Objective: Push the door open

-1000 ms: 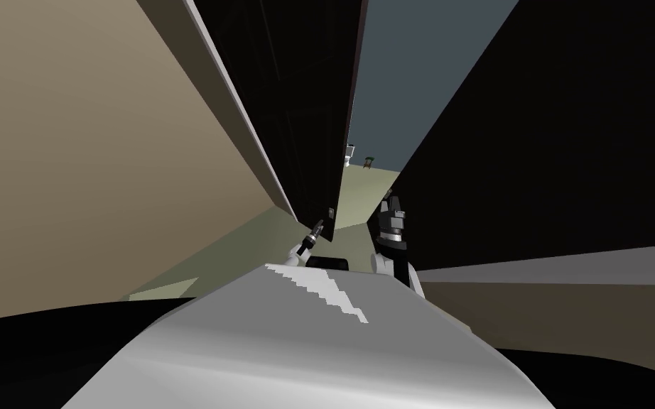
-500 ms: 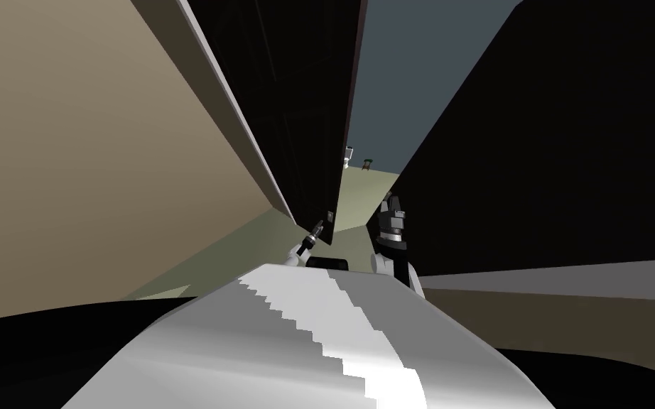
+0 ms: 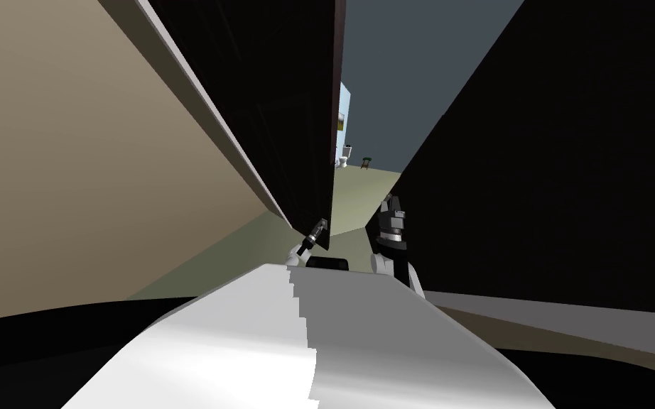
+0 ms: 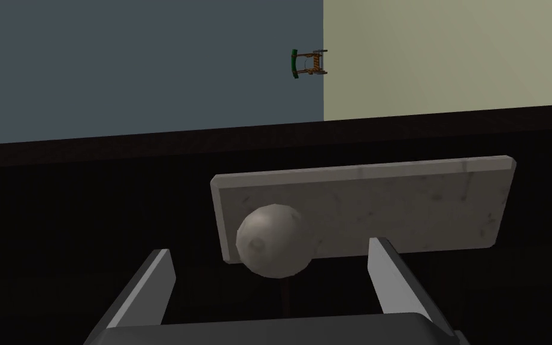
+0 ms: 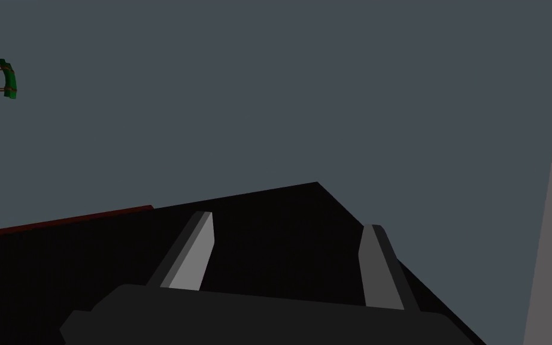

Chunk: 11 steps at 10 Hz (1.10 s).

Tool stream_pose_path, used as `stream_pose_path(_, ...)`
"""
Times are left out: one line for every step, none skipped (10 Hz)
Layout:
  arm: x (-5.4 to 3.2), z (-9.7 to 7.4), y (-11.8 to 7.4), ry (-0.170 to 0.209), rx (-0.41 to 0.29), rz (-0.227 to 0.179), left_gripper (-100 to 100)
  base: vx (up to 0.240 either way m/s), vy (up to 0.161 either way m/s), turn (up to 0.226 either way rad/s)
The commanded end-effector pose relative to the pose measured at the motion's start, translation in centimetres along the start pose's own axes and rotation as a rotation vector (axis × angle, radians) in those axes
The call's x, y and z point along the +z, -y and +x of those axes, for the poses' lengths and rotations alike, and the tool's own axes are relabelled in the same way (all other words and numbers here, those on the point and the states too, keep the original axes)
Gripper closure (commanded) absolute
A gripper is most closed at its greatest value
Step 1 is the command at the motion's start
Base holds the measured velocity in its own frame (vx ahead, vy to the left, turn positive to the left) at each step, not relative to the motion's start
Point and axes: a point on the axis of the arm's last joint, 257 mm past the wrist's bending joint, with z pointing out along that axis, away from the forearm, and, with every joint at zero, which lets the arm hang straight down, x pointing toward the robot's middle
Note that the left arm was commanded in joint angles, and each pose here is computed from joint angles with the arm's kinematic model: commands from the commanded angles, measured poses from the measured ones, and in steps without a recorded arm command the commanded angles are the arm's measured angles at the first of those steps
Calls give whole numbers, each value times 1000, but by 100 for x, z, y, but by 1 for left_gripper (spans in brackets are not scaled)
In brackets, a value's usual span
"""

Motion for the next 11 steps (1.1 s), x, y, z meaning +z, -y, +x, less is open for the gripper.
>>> stream_pose_path(13,28,2,4,-7,2,-100,185,-82,-35)
stream_pose_path(5,16,-1,3,-4,1,-100,72,-35,14)
stream_pose_path(5,16,-1,3,-4,1,100,-15,5,-7)
stream_pose_path(5,16,-1,3,-4,1,100,-26,13,-16)
stream_pose_path(5,16,-1,3,-4,1,100,-16,11,-4)
stream_pose_path(5,16,-1,3,-4,1,100,-10,5,4)
stream_pose_path(5,16,-1,3,-4,1,100,-6,2,4)
stream_pose_path(5,16,-1,3,-4,1,100,0,0,0)
stream_pose_path(-18,-81,-26,21,3,-6,100,98,-52,19)
stream_pose_path(-21,-105,-27,25,5,-7,100,142,-90,28)
stream_pose_path(-30,-170,-29,38,9,-8,100,153,-92,21)
